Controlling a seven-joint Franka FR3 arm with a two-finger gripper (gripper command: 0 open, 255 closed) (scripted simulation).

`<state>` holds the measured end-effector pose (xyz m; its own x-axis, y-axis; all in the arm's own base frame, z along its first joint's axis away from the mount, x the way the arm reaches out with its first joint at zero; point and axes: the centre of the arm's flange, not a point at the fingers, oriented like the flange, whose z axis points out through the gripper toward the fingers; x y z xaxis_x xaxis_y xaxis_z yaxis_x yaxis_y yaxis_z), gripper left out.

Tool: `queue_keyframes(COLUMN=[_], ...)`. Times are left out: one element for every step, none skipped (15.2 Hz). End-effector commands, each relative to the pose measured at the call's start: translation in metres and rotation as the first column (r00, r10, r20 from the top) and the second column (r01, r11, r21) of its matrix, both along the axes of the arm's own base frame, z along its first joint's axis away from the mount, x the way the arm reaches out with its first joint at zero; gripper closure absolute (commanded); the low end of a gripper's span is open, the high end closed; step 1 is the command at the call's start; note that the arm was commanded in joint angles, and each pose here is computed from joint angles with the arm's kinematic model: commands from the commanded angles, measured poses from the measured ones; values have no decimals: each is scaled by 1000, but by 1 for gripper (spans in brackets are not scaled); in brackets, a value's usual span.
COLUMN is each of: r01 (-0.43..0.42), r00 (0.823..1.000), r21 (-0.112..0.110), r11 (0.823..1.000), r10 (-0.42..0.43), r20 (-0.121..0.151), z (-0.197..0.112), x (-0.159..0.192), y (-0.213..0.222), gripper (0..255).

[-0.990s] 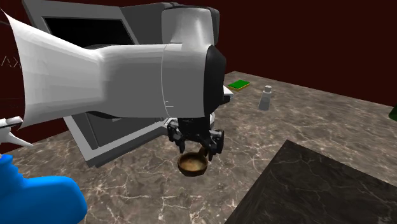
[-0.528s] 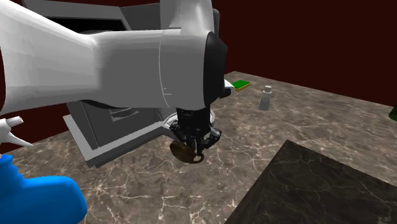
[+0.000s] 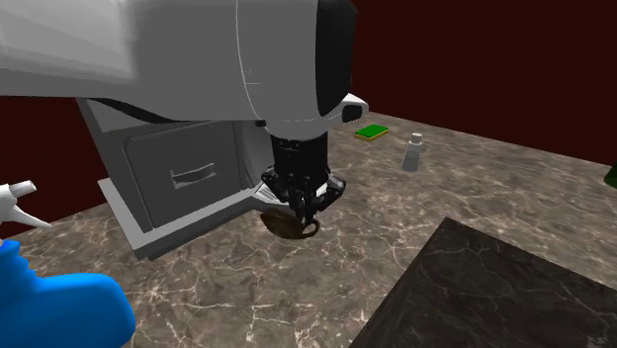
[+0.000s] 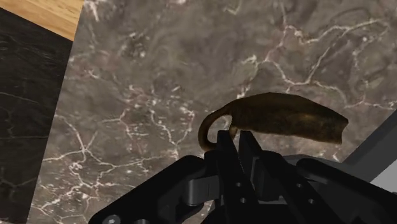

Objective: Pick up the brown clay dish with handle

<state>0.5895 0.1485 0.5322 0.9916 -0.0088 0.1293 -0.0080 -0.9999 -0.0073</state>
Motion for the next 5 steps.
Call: queue_keyframes(r01=[0, 0, 0, 0, 0], r00=[1000, 1000, 1000, 1000, 1000], r21=[0, 0, 0, 0, 0], r11=[1000, 1000, 1000, 1000, 1000], r10=[0, 0, 0, 0, 0], r20=[0, 0, 0, 0, 0], z=[11, 16, 21, 22, 22], x=[0, 0, 0, 0, 0], y=[0, 0, 0, 0, 0], gripper=[255, 255, 255, 255, 255])
